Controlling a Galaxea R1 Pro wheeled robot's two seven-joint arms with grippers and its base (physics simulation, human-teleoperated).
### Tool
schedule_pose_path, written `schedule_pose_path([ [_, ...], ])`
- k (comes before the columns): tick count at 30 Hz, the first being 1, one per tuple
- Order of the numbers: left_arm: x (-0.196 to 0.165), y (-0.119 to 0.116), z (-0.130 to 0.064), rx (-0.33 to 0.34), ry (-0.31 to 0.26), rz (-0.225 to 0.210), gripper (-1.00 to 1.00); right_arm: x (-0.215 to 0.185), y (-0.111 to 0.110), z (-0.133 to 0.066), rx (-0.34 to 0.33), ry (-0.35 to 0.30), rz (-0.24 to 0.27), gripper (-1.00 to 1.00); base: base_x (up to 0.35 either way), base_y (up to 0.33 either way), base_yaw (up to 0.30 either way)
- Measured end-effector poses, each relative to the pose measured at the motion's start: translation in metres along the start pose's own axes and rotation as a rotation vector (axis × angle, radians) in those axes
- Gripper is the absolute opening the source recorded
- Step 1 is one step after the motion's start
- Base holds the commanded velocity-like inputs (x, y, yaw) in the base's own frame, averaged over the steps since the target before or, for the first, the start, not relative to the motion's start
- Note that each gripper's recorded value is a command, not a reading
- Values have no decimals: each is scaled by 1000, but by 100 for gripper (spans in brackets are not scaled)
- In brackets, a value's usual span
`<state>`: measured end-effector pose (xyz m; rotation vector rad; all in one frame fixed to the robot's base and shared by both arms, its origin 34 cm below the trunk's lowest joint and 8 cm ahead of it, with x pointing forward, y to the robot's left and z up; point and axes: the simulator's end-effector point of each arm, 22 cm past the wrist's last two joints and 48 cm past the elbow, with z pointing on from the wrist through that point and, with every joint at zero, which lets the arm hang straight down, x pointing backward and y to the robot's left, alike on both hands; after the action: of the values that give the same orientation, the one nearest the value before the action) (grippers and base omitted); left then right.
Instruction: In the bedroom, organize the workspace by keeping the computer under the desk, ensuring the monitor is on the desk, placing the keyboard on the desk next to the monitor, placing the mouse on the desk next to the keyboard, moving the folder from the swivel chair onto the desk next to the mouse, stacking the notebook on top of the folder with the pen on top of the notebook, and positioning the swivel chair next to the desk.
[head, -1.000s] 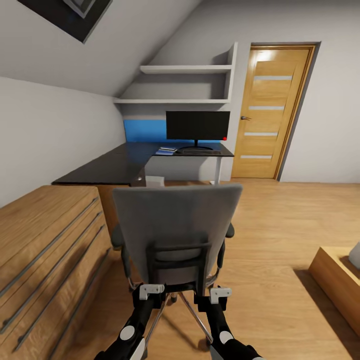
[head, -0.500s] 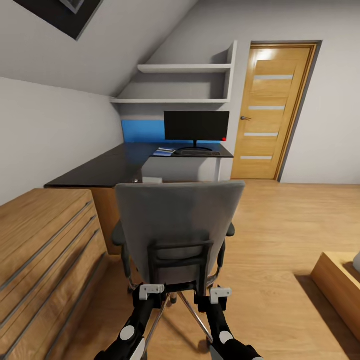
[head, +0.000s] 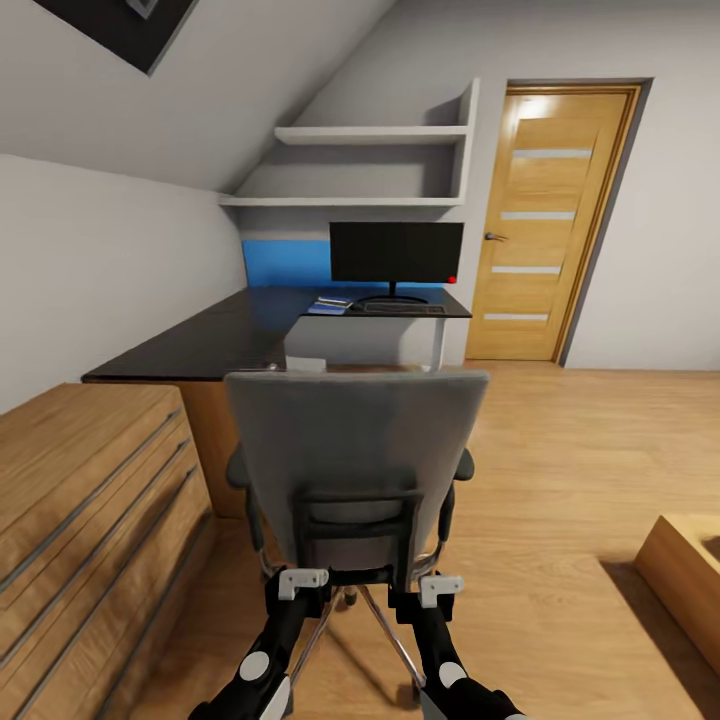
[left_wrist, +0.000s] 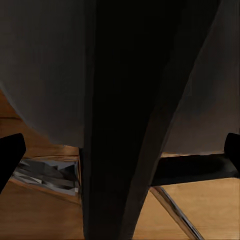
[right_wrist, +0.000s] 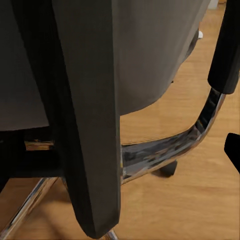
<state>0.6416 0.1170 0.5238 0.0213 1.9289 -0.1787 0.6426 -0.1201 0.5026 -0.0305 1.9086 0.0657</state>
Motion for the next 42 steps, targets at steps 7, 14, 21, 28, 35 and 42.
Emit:
schedule_pose_path([
  [7, -1, -1, 0, 1, -2, 0, 100, 0, 1, 0, -2, 0, -2, 100, 8, 42, 0],
  [14, -1, -1, 0, 1, -3, 1, 100, 0, 1, 0, -5, -1, -4, 100, 134, -53, 0],
  [21, -1, 0, 0, 1, -3, 1, 100, 0, 0, 0, 0, -1, 0, 100, 195, -36, 0],
  [28, -1, 0, 0, 0, -3, 1, 100, 0, 1, 0, -1, -1, 0, 100, 223, -3, 0],
  [35, -1, 0, 0, 0, -2, 1, 100, 0, 1, 0, -2, 0, -3, 100, 264, 0, 0],
  [42, -1, 0, 0, 1, -2, 1, 100, 0, 1, 0, -4, 0, -5, 100, 281, 0, 0],
])
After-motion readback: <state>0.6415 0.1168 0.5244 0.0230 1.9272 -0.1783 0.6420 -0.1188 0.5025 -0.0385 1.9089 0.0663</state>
